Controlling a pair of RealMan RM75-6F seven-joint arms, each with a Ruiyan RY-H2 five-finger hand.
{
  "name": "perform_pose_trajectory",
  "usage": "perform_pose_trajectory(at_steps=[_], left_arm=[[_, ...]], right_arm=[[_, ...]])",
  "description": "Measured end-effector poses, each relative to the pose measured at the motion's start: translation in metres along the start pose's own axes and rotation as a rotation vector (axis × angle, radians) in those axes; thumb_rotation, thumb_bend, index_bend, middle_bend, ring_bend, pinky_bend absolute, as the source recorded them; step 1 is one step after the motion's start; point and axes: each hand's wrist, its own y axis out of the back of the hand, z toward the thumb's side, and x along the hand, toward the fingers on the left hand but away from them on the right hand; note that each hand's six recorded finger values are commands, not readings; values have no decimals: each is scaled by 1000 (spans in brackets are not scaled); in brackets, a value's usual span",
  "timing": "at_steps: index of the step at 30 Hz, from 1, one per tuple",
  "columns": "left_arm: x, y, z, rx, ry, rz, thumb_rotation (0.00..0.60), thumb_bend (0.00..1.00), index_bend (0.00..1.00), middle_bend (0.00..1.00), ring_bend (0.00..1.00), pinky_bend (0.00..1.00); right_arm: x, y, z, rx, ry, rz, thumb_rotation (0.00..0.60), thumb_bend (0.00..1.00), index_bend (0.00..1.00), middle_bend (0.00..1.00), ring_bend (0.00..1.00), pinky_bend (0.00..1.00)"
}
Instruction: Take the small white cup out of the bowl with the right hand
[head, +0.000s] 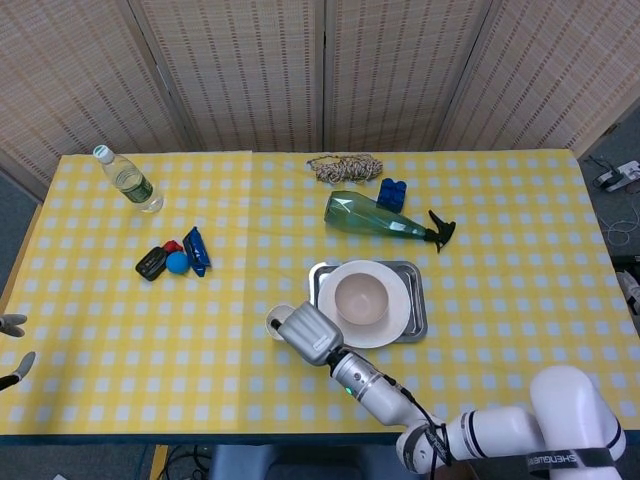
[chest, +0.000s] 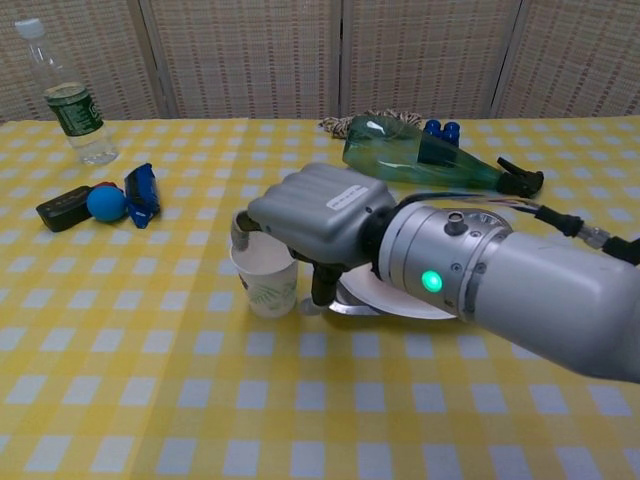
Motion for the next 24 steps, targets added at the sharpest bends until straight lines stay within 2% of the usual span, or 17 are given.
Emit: perform_pose_trajectory(at_steps=[3, 6, 7, 8, 10, 16, 24], left_arm=[[-1, 0, 1, 2, -3, -1, 600, 293, 421, 455, 328, 463], [-2, -2, 2, 7, -8, -5, 600, 293, 421, 455, 329, 463], [-2, -2, 3, 10, -10, -6, 600, 294, 421, 456, 328, 463], [-3, -3, 4, 14, -13, -9, 600, 294, 421, 455, 328, 463], [-4, -5, 6, 20, -21, -13, 600, 293, 421, 455, 328, 463], [-8, -10, 18, 25, -70, -16, 600, 293, 422, 455, 328, 463], [-12, -21, 30, 60, -102, -22, 600, 294, 424, 455, 328, 463]], right_arm=[[13, 7, -7, 4, -10, -19, 600, 0, 20, 631, 794, 1000], [33, 15, -20, 24, -50, -51, 600, 0, 271, 528, 659, 941], [43, 19, -27, 36, -74, -69, 600, 2, 338, 512, 628, 901], [52, 21, -34, 44, -95, -82, 600, 6, 362, 504, 607, 868], [76, 26, -51, 64, -154, -113, 600, 26, 370, 496, 566, 799], [159, 25, -110, 78, -359, -164, 600, 43, 370, 487, 501, 677], [235, 4, -162, -60, -540, -196, 600, 46, 370, 476, 490, 646]])
